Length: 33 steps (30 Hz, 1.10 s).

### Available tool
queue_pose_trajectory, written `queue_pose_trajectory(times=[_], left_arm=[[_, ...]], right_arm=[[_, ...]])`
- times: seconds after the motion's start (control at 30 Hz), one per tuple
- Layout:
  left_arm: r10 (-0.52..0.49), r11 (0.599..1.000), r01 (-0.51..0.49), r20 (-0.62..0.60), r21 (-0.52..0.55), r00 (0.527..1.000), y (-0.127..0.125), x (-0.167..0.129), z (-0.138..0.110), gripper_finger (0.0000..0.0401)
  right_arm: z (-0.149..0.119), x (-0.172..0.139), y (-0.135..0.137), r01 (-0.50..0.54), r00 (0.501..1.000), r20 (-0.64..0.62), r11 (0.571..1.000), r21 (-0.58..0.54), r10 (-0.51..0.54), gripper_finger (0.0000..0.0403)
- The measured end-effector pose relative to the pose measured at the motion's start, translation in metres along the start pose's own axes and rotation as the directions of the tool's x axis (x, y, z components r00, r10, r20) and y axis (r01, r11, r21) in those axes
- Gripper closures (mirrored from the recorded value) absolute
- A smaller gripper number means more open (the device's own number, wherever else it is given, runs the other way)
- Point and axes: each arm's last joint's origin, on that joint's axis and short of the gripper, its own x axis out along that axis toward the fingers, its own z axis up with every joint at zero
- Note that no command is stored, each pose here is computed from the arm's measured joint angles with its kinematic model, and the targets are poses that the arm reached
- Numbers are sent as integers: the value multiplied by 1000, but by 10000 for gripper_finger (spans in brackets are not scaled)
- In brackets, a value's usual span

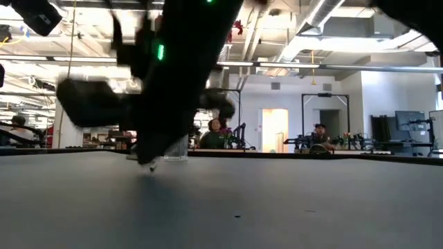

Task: Sort flowers into vase by color
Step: Put the black tulip into the green vase

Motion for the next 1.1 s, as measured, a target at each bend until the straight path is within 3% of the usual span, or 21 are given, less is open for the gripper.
queue_pose_trajectory(times=[0.17, 0.27, 0.33, 0.4, 0.5, 0.63, 0.77, 0.97, 1.1], left_arm=[[13, 1000, -13, 24, -14, 1000, 1, -2, 2, 298], [18, 999, -17, 30, -50, 999, 1, -2, 3, 298], [22, 997, -19, 32, -73, 999, 1, -2, 3, 298], [22, 996, -19, 31, -86, 999, 1, -2, 3, 298], [23, 994, -19, 31, -104, 999, 1, -2, 3, 298], [24, 991, -20, 32, -130, 999, 1, -2, 3, 298], [25, 988, -20, 32, -152, 999, 1, -2, 3, 298], [29, 989, -24, 27, -147, 999, 2, -2, 3, 298], [28, 989, -24, 27, -149, 999, 2, -2, 3, 298]], right_arm=[[-2, -47, 4, 13, 997, 73, 999, -37, -10, 386], [-8, -56, 2, 67, 990, 126, 997, 26, -69, 385], [-6, -53, 1, 76, 983, 161, 994, 83, -89, 381], [5, -42, 1, 17, 986, 163, 993, 116, -36, 377], [24, -16, -2, -87, 985, 151, 995, 53, 78, 372], [40, 8, -22, -48, 991, 127, 998, 46, 42, 354], [58, 25, -42, -46, 994, 99, 995, 85, 37, 310], [62, 42, -58, 34, 993, 111, 993, 114, -47, 203], [54, 53, -55, -28, 991, 135, 989, 145, 8, 146]])
